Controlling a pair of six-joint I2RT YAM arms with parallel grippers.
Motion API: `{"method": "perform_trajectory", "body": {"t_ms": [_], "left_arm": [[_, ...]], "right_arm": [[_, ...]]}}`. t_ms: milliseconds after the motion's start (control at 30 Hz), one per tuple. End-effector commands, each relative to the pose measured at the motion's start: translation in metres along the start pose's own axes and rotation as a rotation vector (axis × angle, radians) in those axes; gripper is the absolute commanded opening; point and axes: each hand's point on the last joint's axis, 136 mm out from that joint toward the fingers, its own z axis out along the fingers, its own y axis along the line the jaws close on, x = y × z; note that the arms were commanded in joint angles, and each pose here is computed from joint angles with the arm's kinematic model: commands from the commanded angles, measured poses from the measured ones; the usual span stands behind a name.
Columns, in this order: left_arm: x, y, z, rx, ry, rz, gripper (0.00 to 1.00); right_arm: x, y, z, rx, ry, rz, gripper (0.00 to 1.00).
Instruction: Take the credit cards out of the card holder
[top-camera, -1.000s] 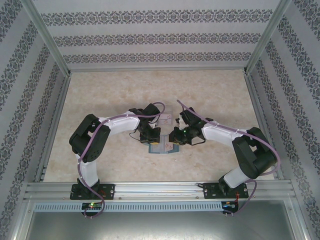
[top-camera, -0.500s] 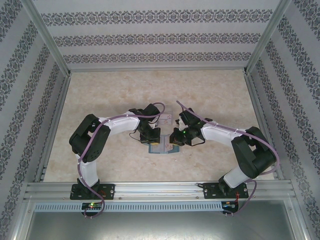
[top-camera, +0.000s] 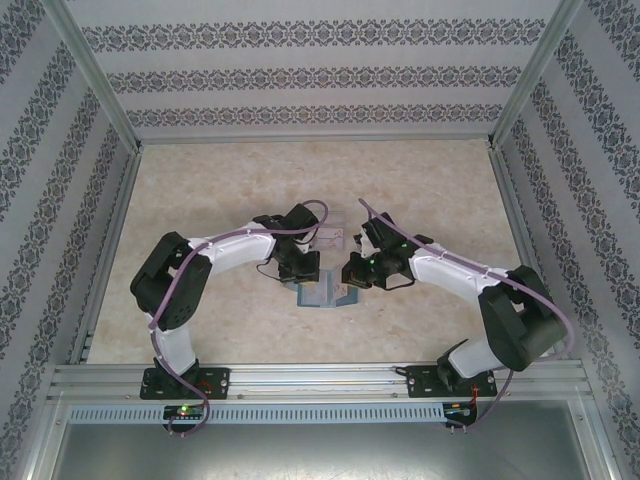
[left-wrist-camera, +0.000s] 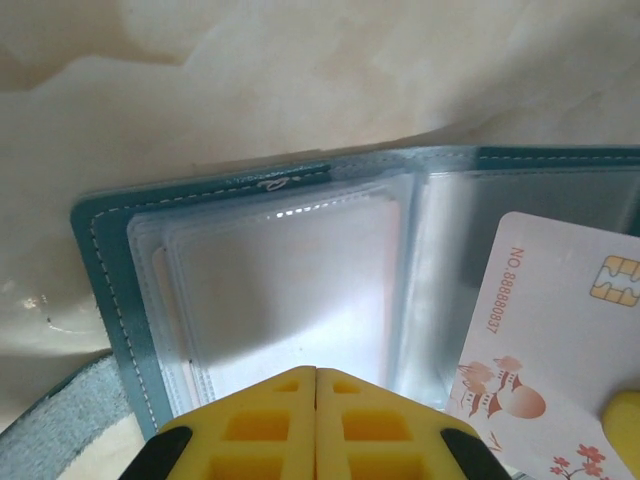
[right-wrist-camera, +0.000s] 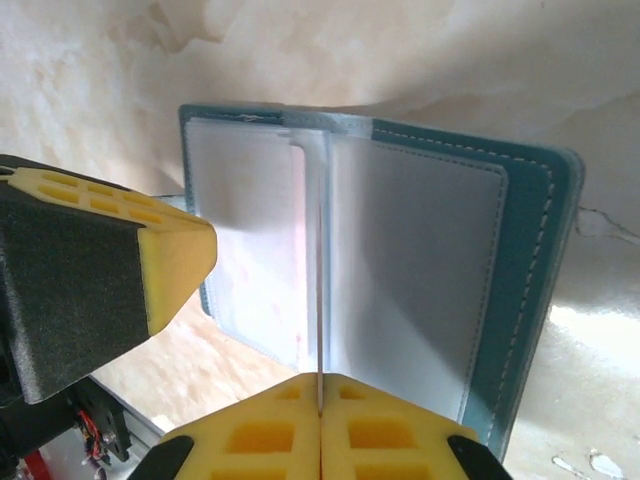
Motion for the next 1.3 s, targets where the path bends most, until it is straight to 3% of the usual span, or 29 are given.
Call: {"method": "perform_trajectory", "body": {"t_ms": [0,667,1033,1267], "left_arm": [[0.001,0.005,-0.011,-0.011,-0.030,-0.016,0.06],[0.003,0.033,-0.016,-0.009,-0.070,-0.085,0.06],[0.010,0.042,-0.016,-0.008,-0.068,-0.101,0.07],[0.011,0.045,-0.014,-0.007,-0.071,-0.111,0.07]], "right_arm": [[-0.009,0.005,-0.014,0.017,-0.040,-0.047,0.06],[-0.046,0.010,-0.034,0.229,0.014,-0.766,0.05],[-0.039,0.017,-0.027,0.196,0.233,-1.201,0.04],[-0.057,0.020,-0.028,0.237,0.311,-1.314,0.04]]}}
